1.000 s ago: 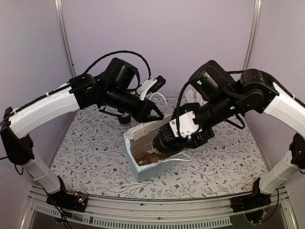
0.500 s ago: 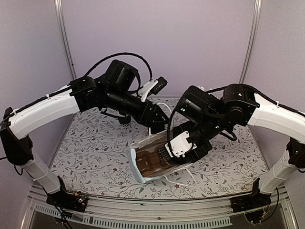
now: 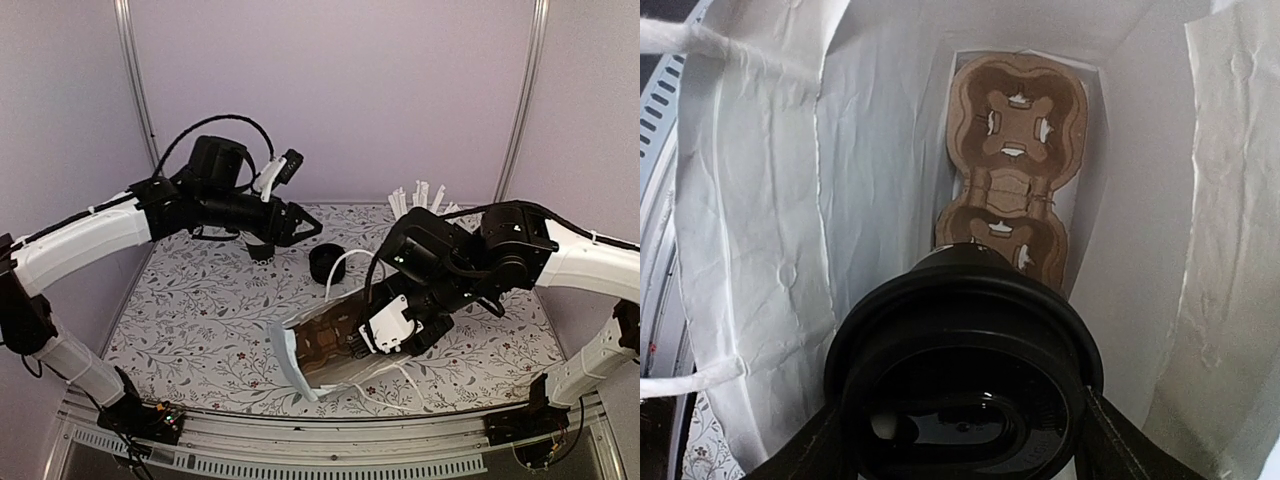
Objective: Pack the takeout coffee
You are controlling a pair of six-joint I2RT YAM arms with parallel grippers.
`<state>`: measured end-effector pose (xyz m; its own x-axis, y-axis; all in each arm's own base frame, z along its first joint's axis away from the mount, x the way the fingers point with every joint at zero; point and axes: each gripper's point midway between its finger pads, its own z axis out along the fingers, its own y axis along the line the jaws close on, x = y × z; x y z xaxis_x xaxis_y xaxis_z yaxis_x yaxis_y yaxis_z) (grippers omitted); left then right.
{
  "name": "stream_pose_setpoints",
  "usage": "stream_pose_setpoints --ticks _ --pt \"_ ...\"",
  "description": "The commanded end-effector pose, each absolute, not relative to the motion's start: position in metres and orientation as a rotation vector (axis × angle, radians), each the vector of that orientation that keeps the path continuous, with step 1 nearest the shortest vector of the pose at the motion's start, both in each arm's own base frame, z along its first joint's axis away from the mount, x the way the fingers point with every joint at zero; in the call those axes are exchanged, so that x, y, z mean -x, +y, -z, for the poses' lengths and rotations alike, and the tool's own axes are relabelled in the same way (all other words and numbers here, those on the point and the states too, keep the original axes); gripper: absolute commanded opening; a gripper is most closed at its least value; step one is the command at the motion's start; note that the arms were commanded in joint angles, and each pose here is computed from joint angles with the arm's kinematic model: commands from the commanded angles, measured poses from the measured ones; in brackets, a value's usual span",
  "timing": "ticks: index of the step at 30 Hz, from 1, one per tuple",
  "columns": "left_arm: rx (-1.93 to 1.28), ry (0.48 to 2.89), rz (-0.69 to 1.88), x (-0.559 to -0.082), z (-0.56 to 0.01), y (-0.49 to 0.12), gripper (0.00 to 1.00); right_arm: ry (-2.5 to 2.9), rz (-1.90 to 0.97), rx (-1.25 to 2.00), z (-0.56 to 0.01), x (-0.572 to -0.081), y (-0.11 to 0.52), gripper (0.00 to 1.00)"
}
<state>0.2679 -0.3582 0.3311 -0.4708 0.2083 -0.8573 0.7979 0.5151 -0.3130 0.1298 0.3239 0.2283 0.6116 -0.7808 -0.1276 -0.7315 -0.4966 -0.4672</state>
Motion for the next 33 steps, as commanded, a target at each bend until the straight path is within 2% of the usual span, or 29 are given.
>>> stream_pose_setpoints --ticks 1,5,10,16,33 --pt "-0.838 2.144 0.863 -0.303 -0.23 -0.356 0.68 1.128 0.172 2.3 -0.23 -0.134 0.325 0.45" --pt "-0.892 2.193 0.896 -0.311 -0.191 -0.374 0.67 1.122 0.159 2.292 -0.227 -0.133 0.328 0.45" --pt "-0.955 2.22 0.974 -0.308 -0.169 -0.391 0.66 1.109 0.21 2.267 -0.22 -0.141 0.331 0.45" --pt "-0.995 2.224 1.016 -0.307 -0.157 -0.397 0.67 1.049 0.287 2.219 -0.221 -0.153 0.338 0.45" --pt "-1.142 2.161 1.153 -0.288 -0.147 -0.404 0.66 1.045 0.255 2.236 -0.2 -0.153 0.349 0.44"
